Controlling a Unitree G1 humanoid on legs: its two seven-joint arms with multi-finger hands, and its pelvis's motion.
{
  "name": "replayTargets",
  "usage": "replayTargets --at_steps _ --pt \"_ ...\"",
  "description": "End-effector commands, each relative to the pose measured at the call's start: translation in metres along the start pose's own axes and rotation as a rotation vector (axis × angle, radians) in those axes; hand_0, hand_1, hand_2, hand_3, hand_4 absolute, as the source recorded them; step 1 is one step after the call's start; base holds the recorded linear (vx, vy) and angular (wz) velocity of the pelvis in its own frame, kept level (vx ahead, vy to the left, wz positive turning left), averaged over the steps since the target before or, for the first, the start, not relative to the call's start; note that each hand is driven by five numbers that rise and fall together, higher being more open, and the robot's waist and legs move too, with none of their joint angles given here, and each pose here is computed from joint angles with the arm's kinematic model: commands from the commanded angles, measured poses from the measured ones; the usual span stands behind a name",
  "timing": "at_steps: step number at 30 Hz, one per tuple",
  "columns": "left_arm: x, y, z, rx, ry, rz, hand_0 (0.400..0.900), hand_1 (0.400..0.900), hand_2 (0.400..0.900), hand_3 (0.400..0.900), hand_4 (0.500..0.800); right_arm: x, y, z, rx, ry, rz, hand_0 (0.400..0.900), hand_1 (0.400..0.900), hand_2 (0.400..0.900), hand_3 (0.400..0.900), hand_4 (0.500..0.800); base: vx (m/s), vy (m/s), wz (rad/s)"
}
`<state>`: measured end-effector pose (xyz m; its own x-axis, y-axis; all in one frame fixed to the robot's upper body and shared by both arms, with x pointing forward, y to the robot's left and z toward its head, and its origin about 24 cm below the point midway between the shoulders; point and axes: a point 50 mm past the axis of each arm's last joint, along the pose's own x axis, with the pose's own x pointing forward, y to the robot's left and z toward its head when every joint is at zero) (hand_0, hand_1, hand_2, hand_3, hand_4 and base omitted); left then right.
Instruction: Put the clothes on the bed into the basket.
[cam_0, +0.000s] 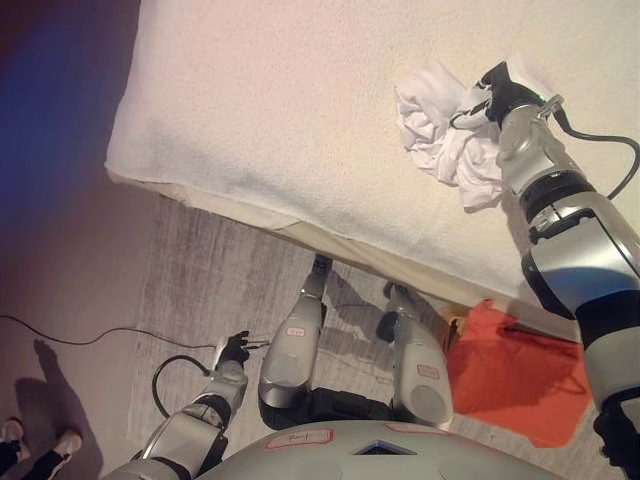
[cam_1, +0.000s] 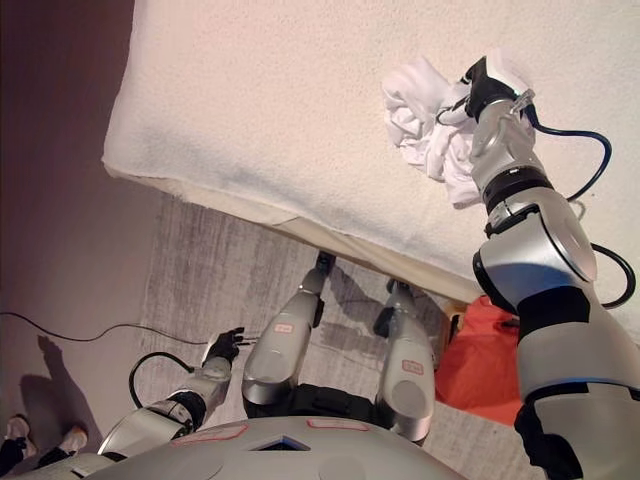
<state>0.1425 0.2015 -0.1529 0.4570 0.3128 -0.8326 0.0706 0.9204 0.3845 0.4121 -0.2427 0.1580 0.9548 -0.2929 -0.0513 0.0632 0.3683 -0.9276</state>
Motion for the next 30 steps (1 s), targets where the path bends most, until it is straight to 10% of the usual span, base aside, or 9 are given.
replayTargets --at_steps 1,30 --pt "-0.002 0.019 -0.040 0.059 0.138 0.071 0.900 0.900 0.900 0.900 0.800 0.001 -0.013 -0.005 -0.004 0.004 -0.066 0.400 0.400 0.400 0.400 0.500 0.072 0.019 -0.17" --pt "-0.002 0.038 -0.056 0.122 0.222 0.052 0.900 0.900 0.900 0.900 0.800 -0.045 0.037 -0.159 0.025 0.321 0.120 0.400 0.400 0.400 0.400 0.500 0.049 0.037 -0.43"
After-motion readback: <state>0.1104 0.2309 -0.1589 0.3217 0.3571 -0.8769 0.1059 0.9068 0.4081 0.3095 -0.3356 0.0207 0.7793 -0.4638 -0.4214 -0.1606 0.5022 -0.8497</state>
